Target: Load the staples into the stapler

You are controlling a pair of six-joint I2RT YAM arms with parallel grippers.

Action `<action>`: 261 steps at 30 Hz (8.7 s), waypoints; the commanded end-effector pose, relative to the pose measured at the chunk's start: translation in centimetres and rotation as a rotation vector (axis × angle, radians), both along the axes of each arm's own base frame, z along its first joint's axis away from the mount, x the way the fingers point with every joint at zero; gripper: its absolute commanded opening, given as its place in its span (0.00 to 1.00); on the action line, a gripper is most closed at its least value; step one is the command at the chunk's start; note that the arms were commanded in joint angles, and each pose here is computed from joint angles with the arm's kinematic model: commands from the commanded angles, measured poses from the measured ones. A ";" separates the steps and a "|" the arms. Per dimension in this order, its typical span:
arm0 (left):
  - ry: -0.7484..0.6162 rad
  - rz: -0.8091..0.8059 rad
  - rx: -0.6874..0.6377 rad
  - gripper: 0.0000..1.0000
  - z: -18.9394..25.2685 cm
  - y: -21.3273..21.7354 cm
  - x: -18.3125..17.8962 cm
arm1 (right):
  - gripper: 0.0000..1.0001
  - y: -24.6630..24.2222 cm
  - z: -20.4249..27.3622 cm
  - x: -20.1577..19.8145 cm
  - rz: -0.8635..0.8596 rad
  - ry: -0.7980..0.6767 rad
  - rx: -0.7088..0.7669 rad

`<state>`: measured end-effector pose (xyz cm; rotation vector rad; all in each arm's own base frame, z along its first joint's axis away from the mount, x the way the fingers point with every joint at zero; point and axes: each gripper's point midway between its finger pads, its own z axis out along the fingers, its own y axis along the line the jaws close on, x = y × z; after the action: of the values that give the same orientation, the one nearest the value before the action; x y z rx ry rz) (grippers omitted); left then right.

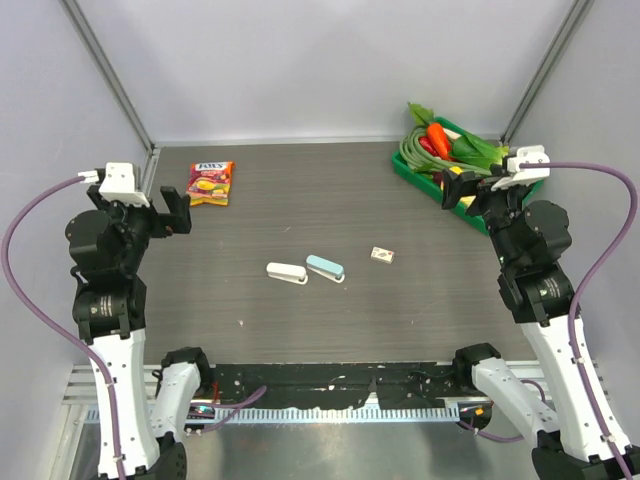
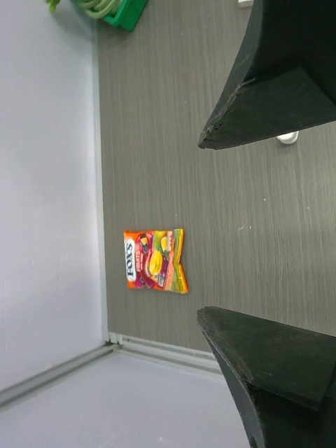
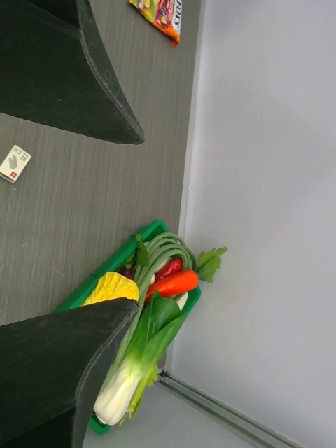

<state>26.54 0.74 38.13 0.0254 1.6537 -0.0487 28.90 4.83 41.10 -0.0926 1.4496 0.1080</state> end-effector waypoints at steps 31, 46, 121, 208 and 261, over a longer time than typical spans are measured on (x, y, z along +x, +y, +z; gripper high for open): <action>0.338 -0.679 0.345 1.00 -13.2 -20.9 11.4 | 0.96 0.6 -15.3 0.4 0.123 0.283 -0.415; 0.451 -0.976 0.416 1.00 -19.3 -35.2 12.2 | 0.96 -0.1 -18.6 1.5 0.102 0.354 -0.477; 0.630 -0.793 -0.102 1.00 -19.0 -23.6 10.3 | 0.70 10.9 -37.8 5.3 0.860 0.894 -0.860; 1.111 -1.250 -0.666 0.80 -24.4 -43.9 5.3 | 0.39 8.8 -25.7 -0.2 0.659 0.480 -0.696; 1.164 -1.313 -0.662 0.74 -26.0 -45.1 3.3 | 0.39 8.5 -27.7 -0.6 0.705 0.538 -0.701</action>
<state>30.54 -43.72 11.33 0.6069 2.3996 -1.8459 27.89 12.82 12.69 -1.2179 1.9178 0.1934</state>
